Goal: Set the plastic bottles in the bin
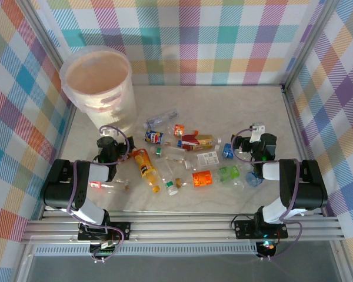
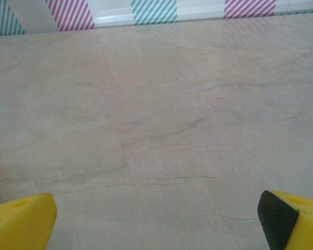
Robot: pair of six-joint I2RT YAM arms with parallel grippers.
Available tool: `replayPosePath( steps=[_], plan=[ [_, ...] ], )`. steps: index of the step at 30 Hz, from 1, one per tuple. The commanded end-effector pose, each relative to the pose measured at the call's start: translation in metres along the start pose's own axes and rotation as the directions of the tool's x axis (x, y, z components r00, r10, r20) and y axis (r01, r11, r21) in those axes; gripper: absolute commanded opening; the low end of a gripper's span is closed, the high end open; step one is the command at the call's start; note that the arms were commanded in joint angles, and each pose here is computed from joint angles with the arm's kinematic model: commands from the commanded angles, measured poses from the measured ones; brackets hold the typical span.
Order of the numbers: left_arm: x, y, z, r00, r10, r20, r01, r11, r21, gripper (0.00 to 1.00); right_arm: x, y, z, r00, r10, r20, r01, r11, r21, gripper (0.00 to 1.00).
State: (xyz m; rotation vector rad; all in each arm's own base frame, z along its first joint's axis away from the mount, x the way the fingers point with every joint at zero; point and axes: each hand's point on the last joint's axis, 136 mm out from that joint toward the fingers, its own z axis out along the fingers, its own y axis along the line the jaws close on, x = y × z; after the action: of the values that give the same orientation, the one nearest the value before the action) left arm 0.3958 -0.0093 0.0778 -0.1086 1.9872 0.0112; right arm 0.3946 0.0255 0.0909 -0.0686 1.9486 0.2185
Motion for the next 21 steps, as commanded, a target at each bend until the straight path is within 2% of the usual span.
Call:
replayPosePath(
  steps=[1, 12, 16, 21],
  plan=[
    [-0.002, 0.002, 0.002, 1.0, -0.005, 0.004, 0.005, 1.0, 0.001, 1.0, -0.003, 0.004, 0.001, 1.0, -0.01, 0.007, 0.01, 1.0, -0.022, 1.0],
    [-0.003, 0.001, 0.001, 1.0, -0.005, 0.007, 0.005, 1.0, 0.004, 1.0, -0.003, 0.004, 0.001, 1.0, -0.01, 0.007, 0.01, 1.0, -0.021, 1.0],
    [-0.009, -0.001, 0.0, 1.0, -0.001, -0.008, 0.001, 1.0, 0.013, 1.0, -0.006, 0.005, 0.0, 1.0, -0.012, -0.003, 0.012, 1.0, -0.024, 1.0],
    [-0.02, 0.006, -0.011, 1.0, -0.018, 0.024, 0.018, 1.0, -0.018, 1.0, -0.015, 0.007, -0.005, 1.0, -0.012, 0.004, 0.012, 1.0, -0.027, 1.0]
  ],
)
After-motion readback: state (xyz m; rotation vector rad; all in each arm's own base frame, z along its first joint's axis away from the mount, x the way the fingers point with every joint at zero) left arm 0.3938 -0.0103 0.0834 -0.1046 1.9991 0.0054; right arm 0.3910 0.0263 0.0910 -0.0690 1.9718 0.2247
